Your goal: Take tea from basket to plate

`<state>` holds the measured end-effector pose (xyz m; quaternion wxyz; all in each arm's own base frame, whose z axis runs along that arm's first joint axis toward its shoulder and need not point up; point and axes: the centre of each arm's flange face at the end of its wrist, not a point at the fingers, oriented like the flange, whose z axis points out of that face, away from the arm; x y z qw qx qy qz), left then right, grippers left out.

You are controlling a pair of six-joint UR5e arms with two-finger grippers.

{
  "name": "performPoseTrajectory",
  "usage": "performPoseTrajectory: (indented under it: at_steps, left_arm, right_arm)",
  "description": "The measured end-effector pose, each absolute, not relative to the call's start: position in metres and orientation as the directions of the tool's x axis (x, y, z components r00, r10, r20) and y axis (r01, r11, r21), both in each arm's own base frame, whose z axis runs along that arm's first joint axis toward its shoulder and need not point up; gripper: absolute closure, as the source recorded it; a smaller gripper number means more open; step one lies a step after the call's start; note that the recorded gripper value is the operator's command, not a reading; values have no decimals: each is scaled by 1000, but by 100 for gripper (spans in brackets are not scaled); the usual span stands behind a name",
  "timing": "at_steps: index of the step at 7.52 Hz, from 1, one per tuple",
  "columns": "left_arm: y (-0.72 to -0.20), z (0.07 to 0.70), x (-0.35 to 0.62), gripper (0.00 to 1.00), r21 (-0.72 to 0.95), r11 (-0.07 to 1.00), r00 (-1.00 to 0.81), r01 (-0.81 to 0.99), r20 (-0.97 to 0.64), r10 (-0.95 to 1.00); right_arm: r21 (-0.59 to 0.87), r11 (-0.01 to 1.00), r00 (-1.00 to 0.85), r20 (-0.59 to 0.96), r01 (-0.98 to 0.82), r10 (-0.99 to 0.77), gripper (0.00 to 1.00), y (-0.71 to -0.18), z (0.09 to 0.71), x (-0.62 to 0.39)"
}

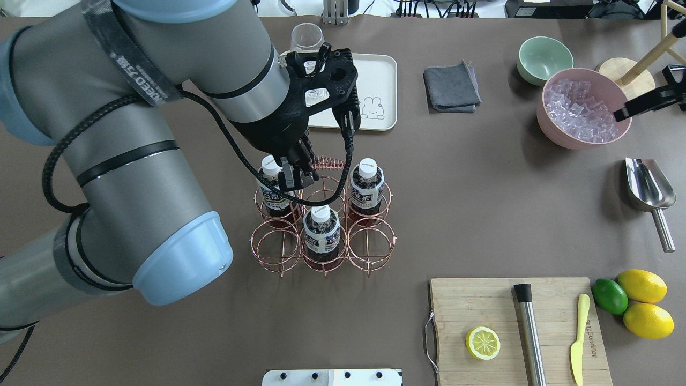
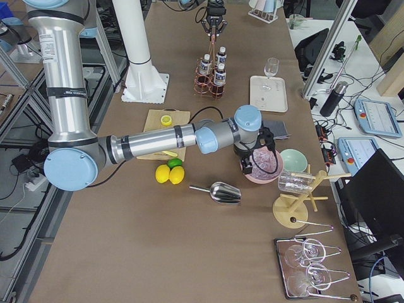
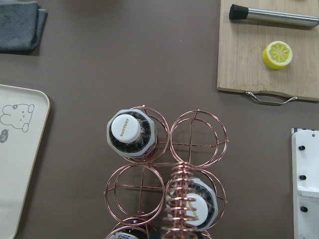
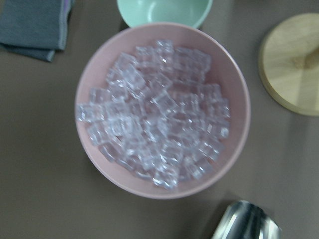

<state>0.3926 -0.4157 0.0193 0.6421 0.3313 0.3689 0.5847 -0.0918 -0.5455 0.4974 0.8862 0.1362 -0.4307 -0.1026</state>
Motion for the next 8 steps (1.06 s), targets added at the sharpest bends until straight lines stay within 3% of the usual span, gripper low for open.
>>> performPoseTrajectory:
  at_steps: [2,4,8]
  left_arm:
    - [-420,20,403,100,859,91,42,-504,-81,996]
    - [-420,22,404,100,859,91,43,-503,-81,996]
    - [-418,22,401,100,862,91,44,-499,-79,996]
  right_arm:
    - [568,822,587,655,33,-476,8,-549,456,-166]
    - [713,696,527,624,-82,-577,5,-539,425,-199]
    - [779,506,389,625,-372,-677,2,-487,365,-289]
